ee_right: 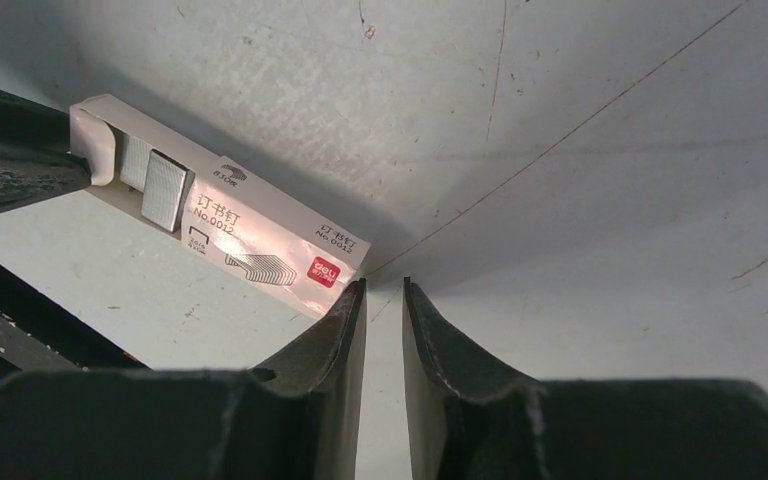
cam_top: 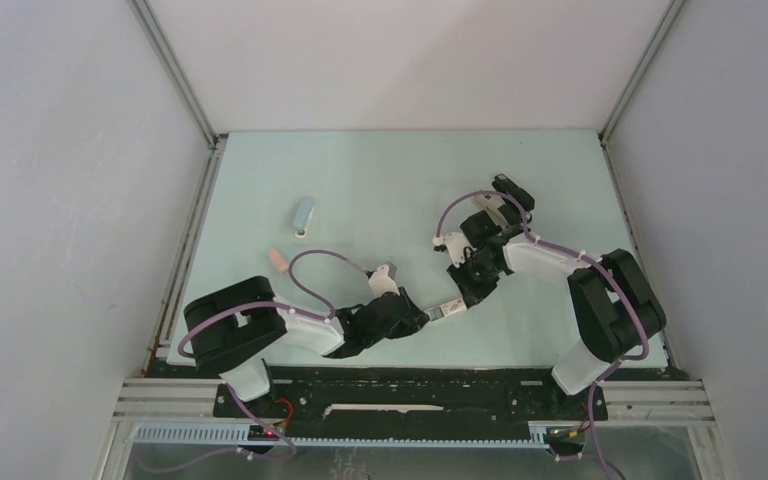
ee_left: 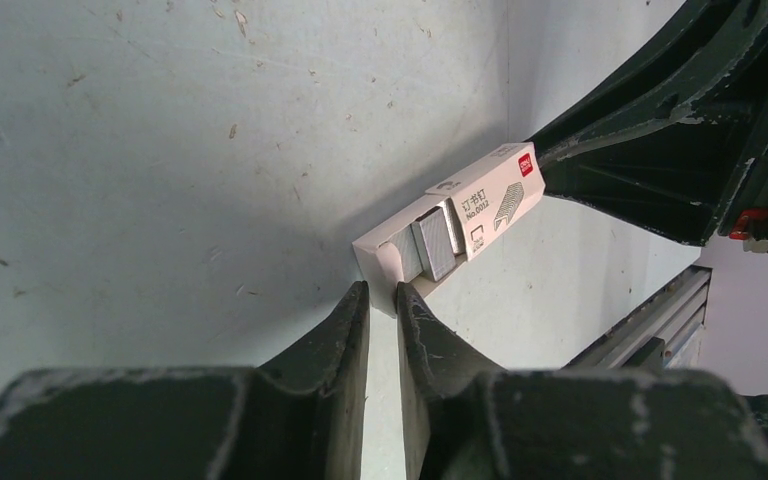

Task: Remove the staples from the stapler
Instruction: Close the staple box at the center of the board.

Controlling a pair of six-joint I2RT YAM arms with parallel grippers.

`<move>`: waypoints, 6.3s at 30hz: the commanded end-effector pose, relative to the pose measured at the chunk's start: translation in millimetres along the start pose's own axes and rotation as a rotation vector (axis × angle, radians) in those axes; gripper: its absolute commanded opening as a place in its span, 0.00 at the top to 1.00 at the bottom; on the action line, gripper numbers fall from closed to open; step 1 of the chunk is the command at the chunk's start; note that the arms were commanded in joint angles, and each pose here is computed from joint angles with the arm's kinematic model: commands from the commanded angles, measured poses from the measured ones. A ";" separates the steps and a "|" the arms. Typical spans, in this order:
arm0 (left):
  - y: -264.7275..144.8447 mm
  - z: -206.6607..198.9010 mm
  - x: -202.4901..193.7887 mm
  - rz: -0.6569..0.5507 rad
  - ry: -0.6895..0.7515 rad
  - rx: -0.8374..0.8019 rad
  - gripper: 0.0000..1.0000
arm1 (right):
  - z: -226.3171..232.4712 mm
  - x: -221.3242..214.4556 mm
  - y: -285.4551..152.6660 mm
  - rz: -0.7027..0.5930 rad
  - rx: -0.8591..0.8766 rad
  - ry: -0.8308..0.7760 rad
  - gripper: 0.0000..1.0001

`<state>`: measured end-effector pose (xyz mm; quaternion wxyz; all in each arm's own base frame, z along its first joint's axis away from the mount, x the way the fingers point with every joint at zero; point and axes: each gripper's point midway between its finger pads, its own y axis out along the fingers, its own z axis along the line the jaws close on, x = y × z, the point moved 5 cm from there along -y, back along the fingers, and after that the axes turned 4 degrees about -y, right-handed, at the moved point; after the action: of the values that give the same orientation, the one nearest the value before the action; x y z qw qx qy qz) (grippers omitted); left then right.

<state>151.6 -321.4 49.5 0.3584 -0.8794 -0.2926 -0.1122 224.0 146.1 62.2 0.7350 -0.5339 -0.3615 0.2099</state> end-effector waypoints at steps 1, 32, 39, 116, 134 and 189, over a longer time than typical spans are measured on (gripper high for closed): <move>3.6 -12.4 2.2 0.001 -0.002 -0.022 0.79 | 3.6 14.1 -2.8 -0.031 0.011 -0.006 0.72; 3.0 -15.1 1.6 0.007 -0.011 -0.040 0.80 | 13.6 14.5 2.8 -0.008 0.039 -0.035 0.72; 3.0 -15.0 1.3 0.008 -0.011 -0.042 0.80 | 15.7 15.1 3.5 -0.006 0.042 -0.043 0.72; -26.4 -6.5 11.6 -0.057 -0.035 -0.169 0.71 | 23.1 12.8 11.5 0.034 0.040 -0.077 0.73; -11.6 5.7 7.9 -0.039 -0.034 -0.137 0.79 | 23.0 12.9 11.5 0.034 0.042 -0.077 0.73; -5.2 -10.2 11.6 -0.034 -0.072 -0.237 0.84 | 24.5 10.8 14.3 0.050 0.050 -0.082 0.73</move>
<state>150.2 -310.2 45.9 0.2855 -0.9059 -0.2920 -0.1121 214.6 169.4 60.4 0.7293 -0.5159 -0.3742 0.2489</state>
